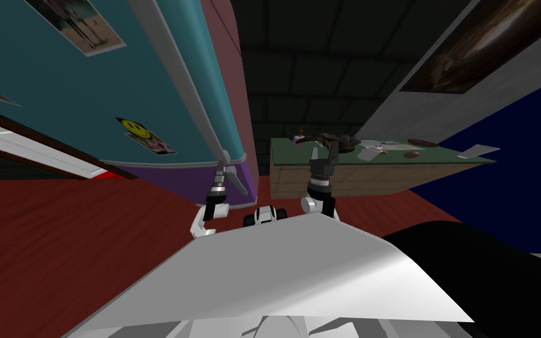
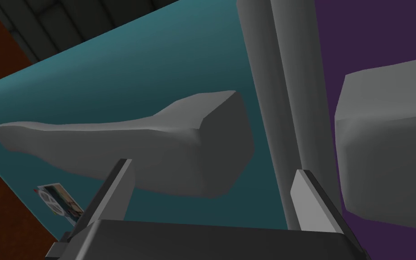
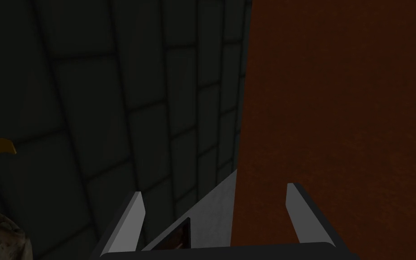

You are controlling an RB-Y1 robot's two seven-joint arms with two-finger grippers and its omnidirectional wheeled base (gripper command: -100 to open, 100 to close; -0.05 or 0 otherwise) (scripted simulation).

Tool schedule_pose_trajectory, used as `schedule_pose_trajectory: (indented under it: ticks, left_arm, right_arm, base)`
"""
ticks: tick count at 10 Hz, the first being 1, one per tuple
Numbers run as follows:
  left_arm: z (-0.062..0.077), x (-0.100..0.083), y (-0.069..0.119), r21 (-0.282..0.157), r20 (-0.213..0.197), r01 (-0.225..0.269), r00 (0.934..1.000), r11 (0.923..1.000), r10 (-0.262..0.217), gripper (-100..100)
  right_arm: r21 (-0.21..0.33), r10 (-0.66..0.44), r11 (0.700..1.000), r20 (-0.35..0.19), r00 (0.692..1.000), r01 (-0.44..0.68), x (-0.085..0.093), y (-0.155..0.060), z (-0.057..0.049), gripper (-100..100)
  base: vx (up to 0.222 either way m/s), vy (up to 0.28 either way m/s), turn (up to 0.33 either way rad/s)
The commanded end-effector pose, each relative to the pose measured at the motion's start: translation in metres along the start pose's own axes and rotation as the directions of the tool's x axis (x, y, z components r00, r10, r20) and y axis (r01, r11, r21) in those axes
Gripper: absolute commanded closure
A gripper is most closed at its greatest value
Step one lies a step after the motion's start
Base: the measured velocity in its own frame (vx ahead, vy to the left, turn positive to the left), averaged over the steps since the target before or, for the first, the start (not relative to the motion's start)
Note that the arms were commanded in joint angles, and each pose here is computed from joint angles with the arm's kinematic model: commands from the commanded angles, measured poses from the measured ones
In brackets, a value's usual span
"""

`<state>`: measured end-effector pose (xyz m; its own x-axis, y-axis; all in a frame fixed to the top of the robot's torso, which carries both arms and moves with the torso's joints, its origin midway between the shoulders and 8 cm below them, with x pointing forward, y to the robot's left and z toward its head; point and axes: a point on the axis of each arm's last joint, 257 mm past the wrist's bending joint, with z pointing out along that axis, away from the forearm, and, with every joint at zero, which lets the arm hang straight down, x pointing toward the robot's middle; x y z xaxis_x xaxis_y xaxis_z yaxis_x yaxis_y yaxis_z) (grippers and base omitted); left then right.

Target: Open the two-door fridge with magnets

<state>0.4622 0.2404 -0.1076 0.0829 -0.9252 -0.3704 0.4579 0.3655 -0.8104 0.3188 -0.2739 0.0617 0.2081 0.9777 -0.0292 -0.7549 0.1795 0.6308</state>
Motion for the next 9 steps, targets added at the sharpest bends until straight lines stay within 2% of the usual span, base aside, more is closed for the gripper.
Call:
schedule_pose_trajectory:
  ticks: [1, 2, 4, 5, 7, 9]
  left_arm:
    - [0.012, -0.002, 0.002, -0.031, -0.004, -0.015, 0.9999, 0.9994, 0.015, -100]
    - [0.012, -0.002, 0.004, -0.035, -0.004, -0.015, 0.9999, 0.9993, 0.015, -100]
    - [0.023, -0.006, 0.003, -0.055, -0.003, -0.031, 0.9995, 0.998, 0.031, -100]
    - [0.022, -0.005, 0.006, -0.066, -0.005, -0.031, 0.9995, 0.9973, 0.031, -100]
    - [0.033, -0.01, 0.005, -0.086, -0.004, -0.046, 0.9989, 0.9952, 0.046, -100]
    - [0.038, -0.011, 0.009, -0.116, -0.007, -0.054, 0.9985, 0.9918, 0.054, -100]
  right_arm:
    - [0.0, 0.0, 1.0, 0.0, 1.0, 0.0, 0.0, 0.0, 0.0, 0]
    - [0.0, 0.0, 1.0, 0.0, 1.0, 0.0, 0.0, 0.0, 0.0, 0]
    - [0.0, 0.0, 1.0, 0.0, 1.0, 0.0, 0.0, 0.0, 0.0, 0]
    - [0.0, 0.0, 1.0, 0.0, 1.0, 0.0, 0.0, 0.0, 0.0, 0]
    - [0.0, 0.0, 1.0, 0.0, 1.0, 0.0, 0.0, 0.0, 0.0, 0]
    - [0.0, 0.0, 1.0, 0.0, 1.0, 0.0, 0.0, 0.0, 0.0, 0]
  base:
    - [-0.021, -0.033, 0.007]
    - [-0.013, -0.028, 0.007]
    - [-0.019, -0.037, 0.001]
    - [-0.017, -0.031, 0.01]
    - [-0.033, -0.032, 0.013]
    - [-0.022, -0.029, -0.002]
